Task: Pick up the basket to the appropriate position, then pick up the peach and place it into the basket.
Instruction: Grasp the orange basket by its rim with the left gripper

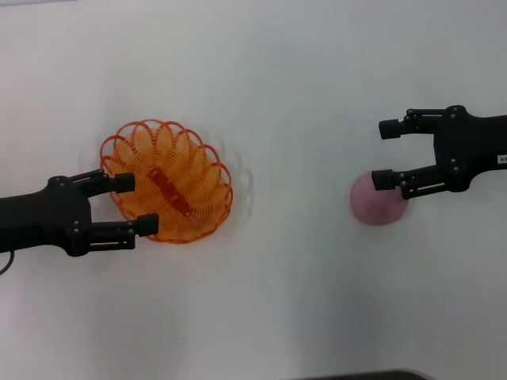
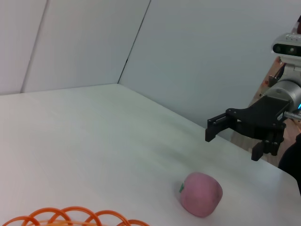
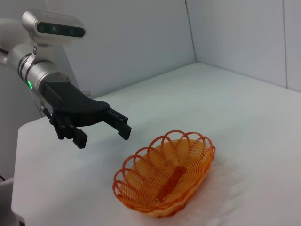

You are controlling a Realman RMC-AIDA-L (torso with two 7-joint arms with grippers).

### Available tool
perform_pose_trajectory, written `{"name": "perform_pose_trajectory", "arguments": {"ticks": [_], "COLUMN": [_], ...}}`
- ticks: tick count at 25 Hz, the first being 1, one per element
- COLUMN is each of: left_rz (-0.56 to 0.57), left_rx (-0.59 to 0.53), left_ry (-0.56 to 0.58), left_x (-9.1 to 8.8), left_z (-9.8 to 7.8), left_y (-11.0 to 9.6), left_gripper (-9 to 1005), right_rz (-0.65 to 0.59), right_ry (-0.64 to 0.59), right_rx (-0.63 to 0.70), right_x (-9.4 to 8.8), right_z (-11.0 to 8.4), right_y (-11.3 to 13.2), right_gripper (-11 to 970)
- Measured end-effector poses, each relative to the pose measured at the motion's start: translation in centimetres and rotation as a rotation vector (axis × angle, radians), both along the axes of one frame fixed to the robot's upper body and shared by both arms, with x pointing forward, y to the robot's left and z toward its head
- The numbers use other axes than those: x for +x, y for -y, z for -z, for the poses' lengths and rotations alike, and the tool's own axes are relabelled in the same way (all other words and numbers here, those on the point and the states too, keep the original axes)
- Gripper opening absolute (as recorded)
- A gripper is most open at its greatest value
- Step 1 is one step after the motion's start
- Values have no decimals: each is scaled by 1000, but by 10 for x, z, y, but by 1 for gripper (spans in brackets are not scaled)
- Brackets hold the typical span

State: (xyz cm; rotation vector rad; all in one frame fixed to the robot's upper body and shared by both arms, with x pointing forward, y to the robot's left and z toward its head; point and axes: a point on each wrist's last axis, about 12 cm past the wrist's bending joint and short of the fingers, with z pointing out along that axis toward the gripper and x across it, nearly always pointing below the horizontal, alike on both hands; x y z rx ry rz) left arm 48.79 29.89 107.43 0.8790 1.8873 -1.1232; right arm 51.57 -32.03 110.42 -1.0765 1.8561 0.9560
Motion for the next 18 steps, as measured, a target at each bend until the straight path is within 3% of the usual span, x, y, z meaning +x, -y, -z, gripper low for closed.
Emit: {"name": "perform_pose_trajectory", "arguments": {"ticks": [15, 18], "left_rz": [1, -46], "left_rx": [-2, 15], "left_ry": [-2, -19], "left_x": [1, 10], "left_z": [0, -7], "left_y": [1, -2], "left_gripper": [919, 918], "right_rz": [-5, -5], "right_ry": [-2, -2], "right_rx": [-2, -2], "right_x": [0, 0], "right_z": [0, 0], "right_y": [-1, -1], "right_gripper": [925, 925]}}
